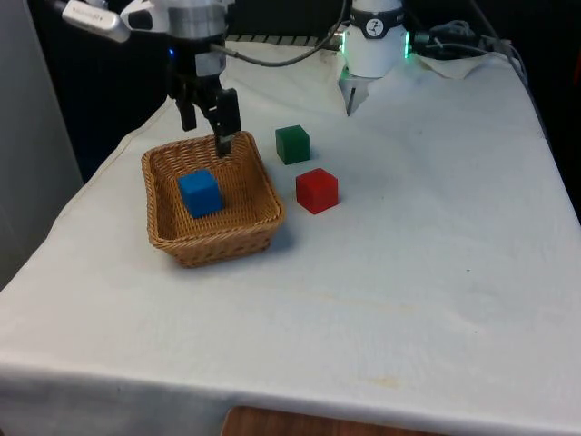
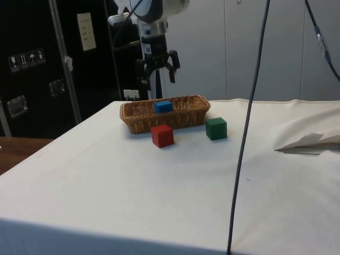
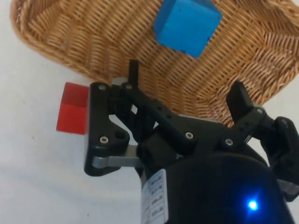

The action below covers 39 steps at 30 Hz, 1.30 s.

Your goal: Pick up the blue cube and place it into the basket.

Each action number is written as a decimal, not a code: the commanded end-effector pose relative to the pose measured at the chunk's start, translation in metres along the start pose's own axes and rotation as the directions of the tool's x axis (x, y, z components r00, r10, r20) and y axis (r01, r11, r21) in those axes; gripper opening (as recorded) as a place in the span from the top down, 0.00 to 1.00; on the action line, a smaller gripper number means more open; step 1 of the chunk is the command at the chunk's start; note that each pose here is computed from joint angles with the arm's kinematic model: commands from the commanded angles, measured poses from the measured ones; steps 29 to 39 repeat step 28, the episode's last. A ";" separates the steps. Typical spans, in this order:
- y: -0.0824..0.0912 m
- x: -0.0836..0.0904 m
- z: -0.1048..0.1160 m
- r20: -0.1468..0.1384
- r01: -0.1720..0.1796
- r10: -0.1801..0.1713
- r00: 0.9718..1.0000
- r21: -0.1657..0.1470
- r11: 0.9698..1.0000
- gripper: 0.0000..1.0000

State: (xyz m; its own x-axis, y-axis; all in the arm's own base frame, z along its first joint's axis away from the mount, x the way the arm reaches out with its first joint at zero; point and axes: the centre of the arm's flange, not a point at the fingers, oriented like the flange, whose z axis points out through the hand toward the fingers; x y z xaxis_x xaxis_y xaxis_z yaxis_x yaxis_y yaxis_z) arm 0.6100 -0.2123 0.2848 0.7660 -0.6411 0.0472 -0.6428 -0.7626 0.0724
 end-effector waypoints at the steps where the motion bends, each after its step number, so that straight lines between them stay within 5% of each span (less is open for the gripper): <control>1: -0.002 -0.002 -0.006 0.001 0.011 -0.011 1.000 -0.006 1.000 0.00; 18: -0.018 -0.006 -0.054 -0.014 0.096 -0.096 0.995 -0.017 0.995 0.00; 27: -0.029 -0.012 -0.085 -0.021 0.160 -0.160 0.987 -0.014 0.987 0.00; 39: -0.027 -0.010 -0.083 -0.023 0.153 -0.154 0.988 -0.013 0.988 0.00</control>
